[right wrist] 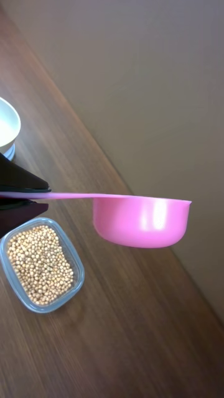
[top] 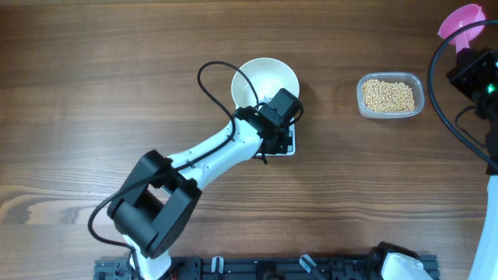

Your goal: Scoop item into bowl and weigh 150g on scale

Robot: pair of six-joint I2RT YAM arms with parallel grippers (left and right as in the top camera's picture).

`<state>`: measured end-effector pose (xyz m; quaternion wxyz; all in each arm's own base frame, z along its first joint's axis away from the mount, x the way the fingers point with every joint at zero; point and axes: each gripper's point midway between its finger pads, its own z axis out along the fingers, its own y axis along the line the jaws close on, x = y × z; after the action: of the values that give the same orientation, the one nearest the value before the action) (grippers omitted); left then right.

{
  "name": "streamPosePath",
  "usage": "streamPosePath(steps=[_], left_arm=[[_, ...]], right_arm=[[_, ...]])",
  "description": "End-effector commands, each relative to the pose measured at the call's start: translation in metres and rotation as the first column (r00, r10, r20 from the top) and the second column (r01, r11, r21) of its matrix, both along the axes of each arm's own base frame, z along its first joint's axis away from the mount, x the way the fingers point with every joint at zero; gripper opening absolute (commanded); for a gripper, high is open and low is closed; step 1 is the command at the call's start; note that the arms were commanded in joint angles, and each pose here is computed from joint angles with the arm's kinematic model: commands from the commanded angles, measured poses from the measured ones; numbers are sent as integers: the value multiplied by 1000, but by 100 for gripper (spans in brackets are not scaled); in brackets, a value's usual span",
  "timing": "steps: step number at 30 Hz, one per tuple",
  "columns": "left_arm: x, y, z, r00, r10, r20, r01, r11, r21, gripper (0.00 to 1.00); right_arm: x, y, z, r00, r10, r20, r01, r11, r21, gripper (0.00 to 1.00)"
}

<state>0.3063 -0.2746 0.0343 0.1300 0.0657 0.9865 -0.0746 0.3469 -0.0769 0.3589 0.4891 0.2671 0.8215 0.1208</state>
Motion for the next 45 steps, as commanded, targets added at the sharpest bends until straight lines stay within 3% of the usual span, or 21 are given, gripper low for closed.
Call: streamPosePath(steps=[1,45], left_arm=[[6,0,-13,1000,-4,12,4,1000,21,4],[17,3,-17,998,10,59,-13,999,52,4]], right_arm=[[1,-1,12,999,19,27,-18,999,-42,4],[-3,-2,4,1000,4,-10,-4,999,-33,4]])
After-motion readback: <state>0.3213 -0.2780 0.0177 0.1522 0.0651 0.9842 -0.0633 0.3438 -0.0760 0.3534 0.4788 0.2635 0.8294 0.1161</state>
